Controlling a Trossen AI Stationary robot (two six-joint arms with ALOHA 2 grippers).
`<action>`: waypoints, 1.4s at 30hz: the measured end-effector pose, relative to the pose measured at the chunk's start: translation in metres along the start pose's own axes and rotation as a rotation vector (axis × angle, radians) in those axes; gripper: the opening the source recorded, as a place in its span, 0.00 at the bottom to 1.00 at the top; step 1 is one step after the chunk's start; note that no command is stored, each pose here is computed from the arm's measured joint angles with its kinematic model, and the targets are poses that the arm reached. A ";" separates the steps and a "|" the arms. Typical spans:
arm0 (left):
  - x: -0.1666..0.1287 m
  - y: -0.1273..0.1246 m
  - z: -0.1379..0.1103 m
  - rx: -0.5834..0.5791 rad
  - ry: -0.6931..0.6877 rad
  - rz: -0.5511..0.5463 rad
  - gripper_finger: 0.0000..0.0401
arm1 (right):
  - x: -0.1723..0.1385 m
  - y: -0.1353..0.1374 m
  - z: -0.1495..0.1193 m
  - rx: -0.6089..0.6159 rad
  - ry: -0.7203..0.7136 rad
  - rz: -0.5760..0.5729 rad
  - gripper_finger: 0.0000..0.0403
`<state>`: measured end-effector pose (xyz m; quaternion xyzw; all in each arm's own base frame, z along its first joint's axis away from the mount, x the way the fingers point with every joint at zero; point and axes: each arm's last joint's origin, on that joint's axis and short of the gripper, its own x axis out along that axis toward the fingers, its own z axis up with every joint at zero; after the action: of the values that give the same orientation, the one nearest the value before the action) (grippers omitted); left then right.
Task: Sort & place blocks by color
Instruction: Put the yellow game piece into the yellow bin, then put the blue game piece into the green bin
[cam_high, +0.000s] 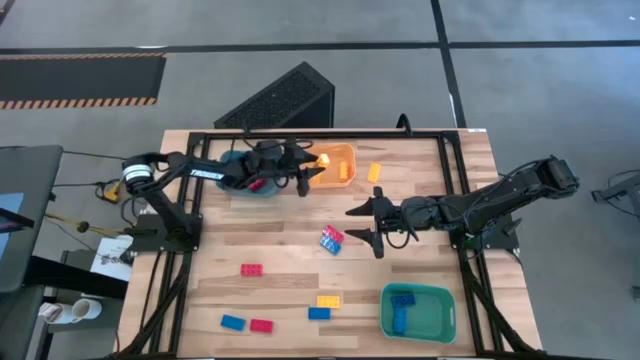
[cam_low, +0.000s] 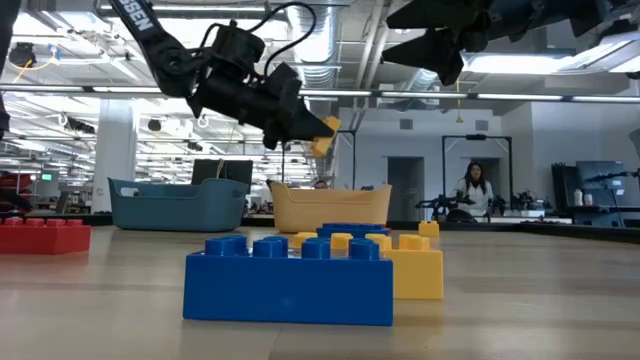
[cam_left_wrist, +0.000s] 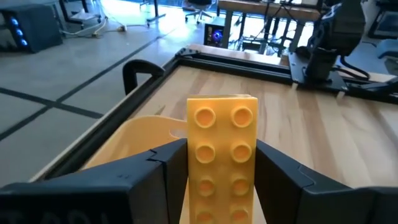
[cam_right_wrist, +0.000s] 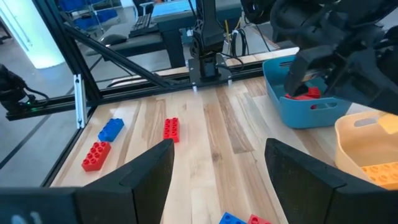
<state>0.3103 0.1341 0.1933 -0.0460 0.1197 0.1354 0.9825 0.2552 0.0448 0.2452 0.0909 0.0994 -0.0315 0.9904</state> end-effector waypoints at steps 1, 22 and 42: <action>0.002 0.002 0.001 -0.001 -0.004 0.004 0.35 | 0.000 0.000 0.000 0.000 0.001 0.000 0.69; 0.001 0.010 0.000 -0.066 0.022 0.011 0.48 | 0.000 0.000 0.000 0.000 0.000 0.000 0.69; -0.056 -0.051 0.062 0.026 -0.103 -0.400 0.47 | 0.000 0.000 -0.002 0.003 0.017 -0.004 0.69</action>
<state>0.2858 0.0785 0.2703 -0.0494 0.0594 -0.0616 0.9951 0.2548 0.0447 0.2436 0.0922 0.1078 -0.0328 0.9893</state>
